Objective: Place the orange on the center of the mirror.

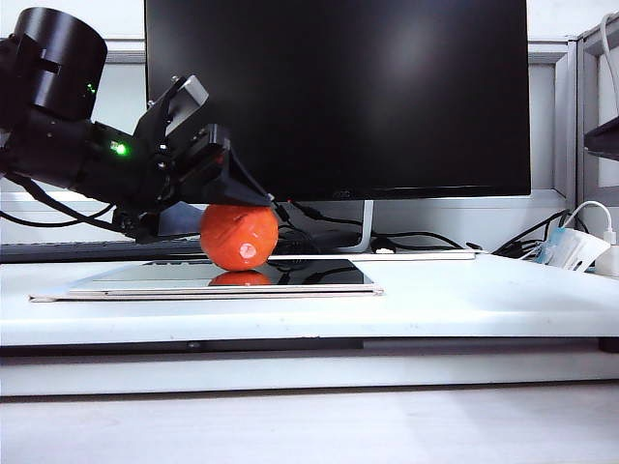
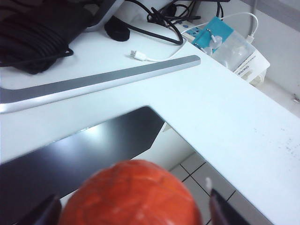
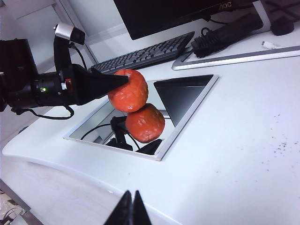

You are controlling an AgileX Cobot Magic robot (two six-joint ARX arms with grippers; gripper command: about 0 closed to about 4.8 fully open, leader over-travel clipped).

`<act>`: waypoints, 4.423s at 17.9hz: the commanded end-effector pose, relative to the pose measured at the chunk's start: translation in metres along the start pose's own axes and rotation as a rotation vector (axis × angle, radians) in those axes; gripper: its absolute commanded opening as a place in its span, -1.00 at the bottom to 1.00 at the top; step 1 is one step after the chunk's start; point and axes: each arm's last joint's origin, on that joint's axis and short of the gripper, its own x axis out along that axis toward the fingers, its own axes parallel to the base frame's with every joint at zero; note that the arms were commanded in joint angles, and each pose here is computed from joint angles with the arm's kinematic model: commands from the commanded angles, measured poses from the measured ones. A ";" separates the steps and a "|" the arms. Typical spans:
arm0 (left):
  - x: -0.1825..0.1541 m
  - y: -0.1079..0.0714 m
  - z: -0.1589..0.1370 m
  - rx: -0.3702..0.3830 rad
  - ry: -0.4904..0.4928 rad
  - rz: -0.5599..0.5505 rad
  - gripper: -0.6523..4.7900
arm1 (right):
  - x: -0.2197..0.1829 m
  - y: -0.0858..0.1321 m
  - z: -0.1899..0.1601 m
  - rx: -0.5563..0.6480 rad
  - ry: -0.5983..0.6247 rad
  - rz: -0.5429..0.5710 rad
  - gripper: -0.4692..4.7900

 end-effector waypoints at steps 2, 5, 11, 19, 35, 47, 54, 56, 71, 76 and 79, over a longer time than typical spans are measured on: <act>0.000 -0.001 0.005 0.019 -0.034 -0.008 0.73 | 0.000 -0.001 0.000 -0.007 -0.010 0.002 -0.82; -0.001 -0.002 0.014 0.053 -0.123 0.018 0.97 | 0.000 -0.001 0.000 -0.007 -0.010 0.002 -0.82; -0.010 -0.010 0.039 0.097 -0.334 -0.027 0.97 | 0.000 -0.001 0.000 -0.007 -0.010 0.002 -0.82; -0.115 -0.071 0.112 0.231 -0.465 0.146 -0.78 | 0.000 -0.001 0.000 -0.010 -0.028 -0.029 -0.82; -0.247 -0.124 0.024 0.214 -0.249 0.235 -0.78 | -0.001 -0.009 0.005 -0.040 -0.146 -0.309 -0.82; -0.243 -0.047 -0.041 0.131 -0.435 0.798 -0.78 | -0.001 -0.009 0.005 -0.040 -0.147 -0.308 -0.82; -0.234 -0.040 -0.058 0.077 -0.393 0.740 -0.78 | -0.001 -0.009 0.004 -0.040 -0.146 -0.307 -0.82; -0.233 -0.039 -0.060 0.078 -0.387 0.742 -0.78 | -0.001 -0.009 0.004 -0.040 -0.146 -0.307 -0.82; -0.226 -0.033 -0.073 0.074 -0.357 0.714 -0.78 | -0.001 -0.009 0.004 -0.040 -0.146 -0.307 -0.82; -0.226 -0.033 -0.073 0.074 -0.357 0.713 -0.78 | -0.001 -0.009 0.004 -0.040 -0.146 -0.307 -0.82; -0.226 -0.033 -0.073 0.074 -0.357 0.714 -0.78 | -0.001 -0.009 0.004 -0.040 -0.146 -0.307 -0.82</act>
